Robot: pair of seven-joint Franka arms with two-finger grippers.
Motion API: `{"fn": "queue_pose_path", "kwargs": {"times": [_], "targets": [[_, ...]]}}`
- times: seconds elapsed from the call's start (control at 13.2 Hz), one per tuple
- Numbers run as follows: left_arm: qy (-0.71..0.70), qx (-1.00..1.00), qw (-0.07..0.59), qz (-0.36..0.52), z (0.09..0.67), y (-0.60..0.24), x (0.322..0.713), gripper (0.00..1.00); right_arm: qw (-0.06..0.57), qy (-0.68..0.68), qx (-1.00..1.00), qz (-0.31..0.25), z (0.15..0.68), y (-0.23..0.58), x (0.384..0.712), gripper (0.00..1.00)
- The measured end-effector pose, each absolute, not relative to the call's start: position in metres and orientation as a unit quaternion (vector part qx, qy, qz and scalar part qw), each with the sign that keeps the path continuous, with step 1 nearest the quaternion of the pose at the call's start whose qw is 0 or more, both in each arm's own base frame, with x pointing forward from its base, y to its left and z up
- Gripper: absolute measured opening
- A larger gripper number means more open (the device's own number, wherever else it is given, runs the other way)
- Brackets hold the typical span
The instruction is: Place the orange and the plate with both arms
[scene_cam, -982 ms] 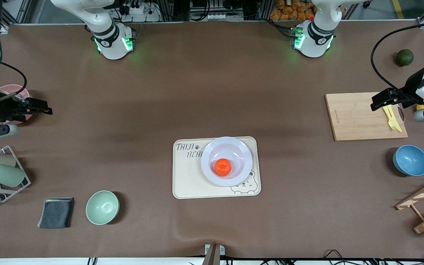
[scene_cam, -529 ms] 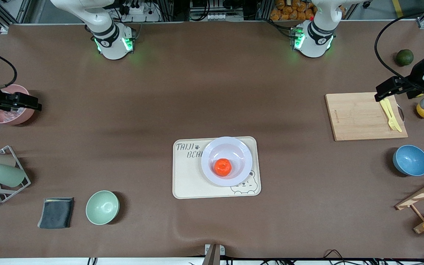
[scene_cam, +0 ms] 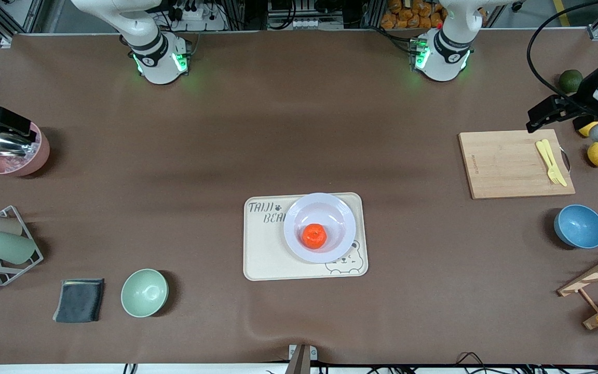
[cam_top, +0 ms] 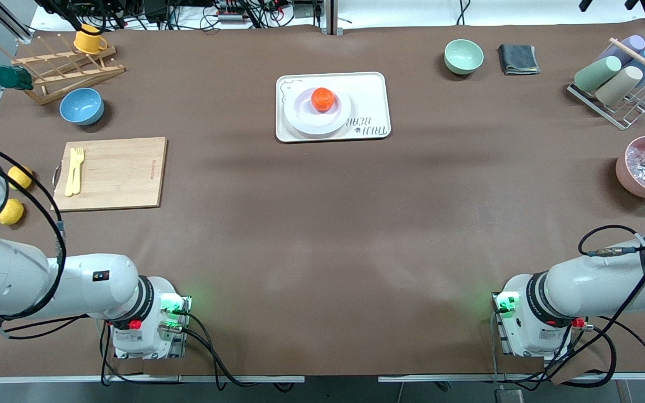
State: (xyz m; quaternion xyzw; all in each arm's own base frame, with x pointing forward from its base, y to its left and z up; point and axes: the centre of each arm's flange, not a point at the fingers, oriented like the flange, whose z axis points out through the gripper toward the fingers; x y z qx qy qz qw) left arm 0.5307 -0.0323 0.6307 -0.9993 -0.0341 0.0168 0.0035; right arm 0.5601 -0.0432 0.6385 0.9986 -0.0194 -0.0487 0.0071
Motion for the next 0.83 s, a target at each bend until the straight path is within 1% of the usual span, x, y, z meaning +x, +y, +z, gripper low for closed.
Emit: {"fn": "queue_pose_path", "kwargs": {"times": [0.3,0.83], "targets": [[-0.018,-1.0,0.004,0.014,0.636,-0.033,0.527,1.0,0.004,-0.027,0.998,-0.051,0.628,-0.052,0.562,1.0],[-0.013,-1.0,0.003,0.008,0.641,-0.034,0.528,1.0,-0.003,-0.022,0.999,-0.047,0.627,-0.045,0.564,1.0]]}}
